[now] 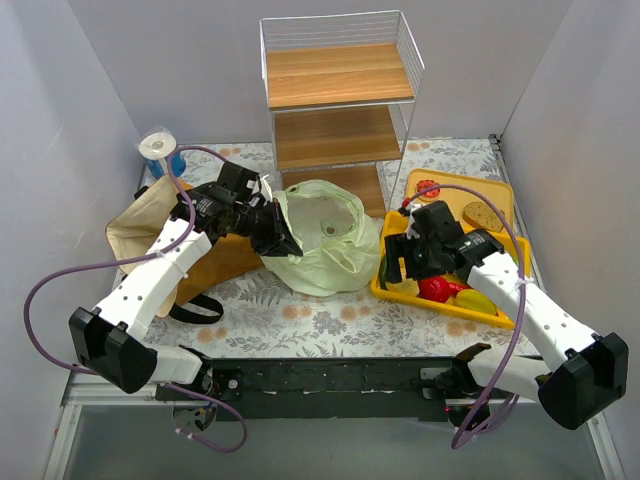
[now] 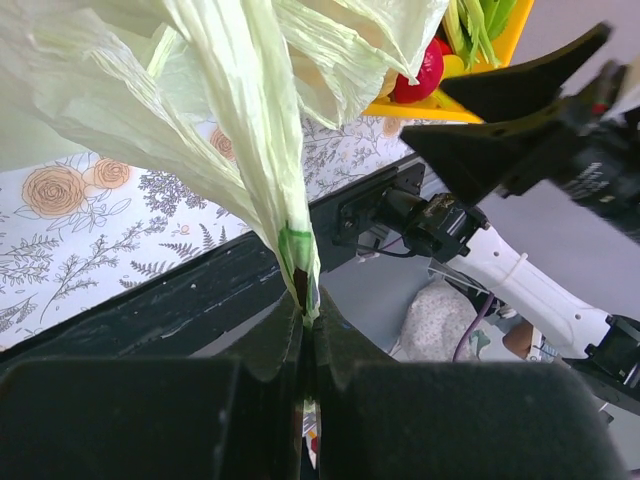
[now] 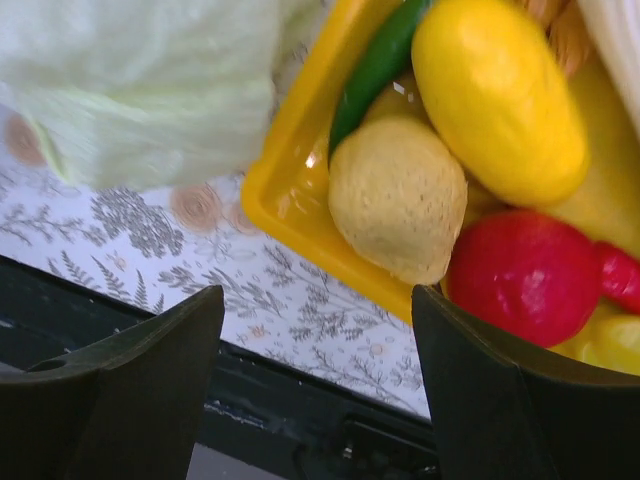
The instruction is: Place the mixed food into the grocery bags and tie them
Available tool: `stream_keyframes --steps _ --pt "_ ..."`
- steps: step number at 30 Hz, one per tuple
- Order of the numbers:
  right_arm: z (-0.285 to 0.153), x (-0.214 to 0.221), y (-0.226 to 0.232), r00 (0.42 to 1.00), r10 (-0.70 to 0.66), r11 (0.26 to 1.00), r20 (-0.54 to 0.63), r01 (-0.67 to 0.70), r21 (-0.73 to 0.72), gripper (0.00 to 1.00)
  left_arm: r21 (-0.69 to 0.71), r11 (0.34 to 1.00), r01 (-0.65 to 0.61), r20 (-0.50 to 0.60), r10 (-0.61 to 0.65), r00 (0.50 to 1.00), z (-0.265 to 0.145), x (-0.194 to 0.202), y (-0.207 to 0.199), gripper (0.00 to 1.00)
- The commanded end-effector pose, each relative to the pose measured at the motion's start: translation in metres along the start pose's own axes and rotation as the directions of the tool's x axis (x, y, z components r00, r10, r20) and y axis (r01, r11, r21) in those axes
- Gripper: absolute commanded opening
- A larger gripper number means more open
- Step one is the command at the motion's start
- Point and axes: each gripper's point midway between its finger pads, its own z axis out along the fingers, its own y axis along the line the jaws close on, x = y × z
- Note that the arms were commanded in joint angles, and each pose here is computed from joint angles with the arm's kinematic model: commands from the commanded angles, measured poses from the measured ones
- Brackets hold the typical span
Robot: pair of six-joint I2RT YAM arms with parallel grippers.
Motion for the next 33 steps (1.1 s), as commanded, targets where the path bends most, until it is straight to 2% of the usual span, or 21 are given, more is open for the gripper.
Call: stream_keyframes --steps 1,5,12,18,23,30,33 --pt "-0.002 0.022 -0.006 0.998 0.067 0.998 0.001 -0.067 0.016 0.81 0.010 1.000 -0.026 0.043 0.026 0.999 -0.009 -0.008 -0.008 0.00" --pt "0.011 0.034 -0.024 0.997 0.070 0.993 -0.024 -0.068 0.098 0.81 0.007 1.000 -0.022 0.032 0.021 0.999 -0.007 -0.006 -0.006 0.00" --pt "0.036 0.034 -0.033 0.998 0.046 0.991 -0.036 -0.041 0.126 0.83 -0.003 1.000 -0.019 0.041 0.019 0.999 -0.007 -0.009 -0.005 0.00" --pt "0.057 0.030 -0.036 0.998 0.028 0.992 -0.063 -0.020 0.126 0.78 -0.015 1.000 -0.020 0.048 0.021 0.999 -0.007 -0.012 -0.005 0.00" --pt "0.069 0.043 -0.052 0.992 0.038 0.978 -0.116 -0.013 0.208 0.74 -0.021 1.000 -0.020 0.050 0.021 0.999 -0.007 -0.013 -0.004 0.00" --pt "0.082 0.054 -0.053 0.988 0.031 0.981 -0.152 -0.001 0.195 0.79 -0.030 0.999 -0.021 0.061 0.023 0.998 -0.007 -0.016 -0.004 0.00" --pt "0.087 0.051 -0.050 0.990 0.022 0.985 -0.139 0.002 0.172 0.75 -0.032 0.999 -0.023 0.061 0.024 0.998 -0.008 -0.017 -0.004 0.00"
